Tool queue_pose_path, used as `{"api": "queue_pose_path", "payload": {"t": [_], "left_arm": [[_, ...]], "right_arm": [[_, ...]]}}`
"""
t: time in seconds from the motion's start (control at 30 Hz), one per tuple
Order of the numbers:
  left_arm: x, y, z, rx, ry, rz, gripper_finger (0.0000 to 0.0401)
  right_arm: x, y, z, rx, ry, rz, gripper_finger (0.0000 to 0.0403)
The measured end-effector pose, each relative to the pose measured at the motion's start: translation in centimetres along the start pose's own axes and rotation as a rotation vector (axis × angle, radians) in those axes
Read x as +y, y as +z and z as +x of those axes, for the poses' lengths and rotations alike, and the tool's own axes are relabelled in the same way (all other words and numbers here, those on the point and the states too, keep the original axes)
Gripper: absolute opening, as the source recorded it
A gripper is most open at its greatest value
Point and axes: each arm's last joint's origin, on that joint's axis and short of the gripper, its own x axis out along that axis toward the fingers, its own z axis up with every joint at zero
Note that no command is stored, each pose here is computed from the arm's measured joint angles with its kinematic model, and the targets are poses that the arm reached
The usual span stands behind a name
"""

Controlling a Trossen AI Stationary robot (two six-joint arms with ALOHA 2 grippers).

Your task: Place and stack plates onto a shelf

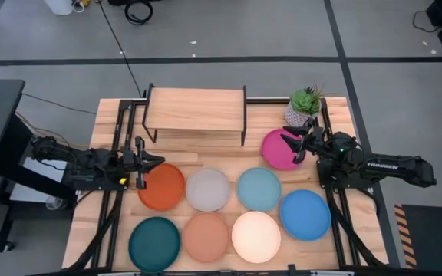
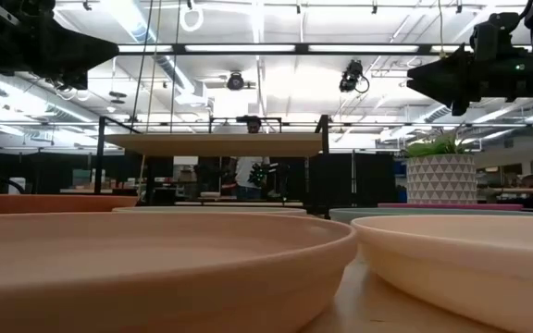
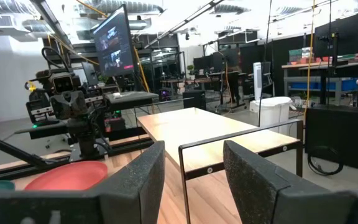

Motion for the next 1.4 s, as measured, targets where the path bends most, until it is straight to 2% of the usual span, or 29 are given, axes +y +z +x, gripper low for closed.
{"api": "queue_pose_path", "payload": {"t": [0.77,0.93,1.13,1.2,1.27,1.33,1.4], "left_arm": [[0.0,0.1,0.0,-0.014,0.001,-0.009,0.0034],[0.1,0.9,0.0,-0.089,-0.007,-0.119,0.0034],[0.1,1.2,-0.1,-0.119,-0.007,-0.198,0.0034],[-0.1,1.3,0.0,-0.126,-0.071,-0.265,0.0034],[-0.2,1.9,-0.1,-0.182,-0.141,-0.272,0.0034],[0.0,2.7,-0.2,-0.265,-0.105,-0.306,0.0034],[0.2,3.0,-0.2,-0.291,-0.061,-0.344,0.0034]], "right_arm": [[0.0,0.0,0.0,-0.001,0.0,0.0,0.017],[0.0,0.4,0.0,-0.041,0.004,0.027,0.017],[0.0,0.5,0.0,-0.048,-0.008,0.043,0.017],[0.0,0.5,0.0,-0.048,-0.006,0.067,0.017],[0.0,0.5,0.0,-0.055,-0.018,0.074,0.017],[-0.1,0.6,0.0,-0.07,-0.031,0.086,0.017],[0.0,0.7,0.0,-0.071,-0.016,0.096,0.017]]}}
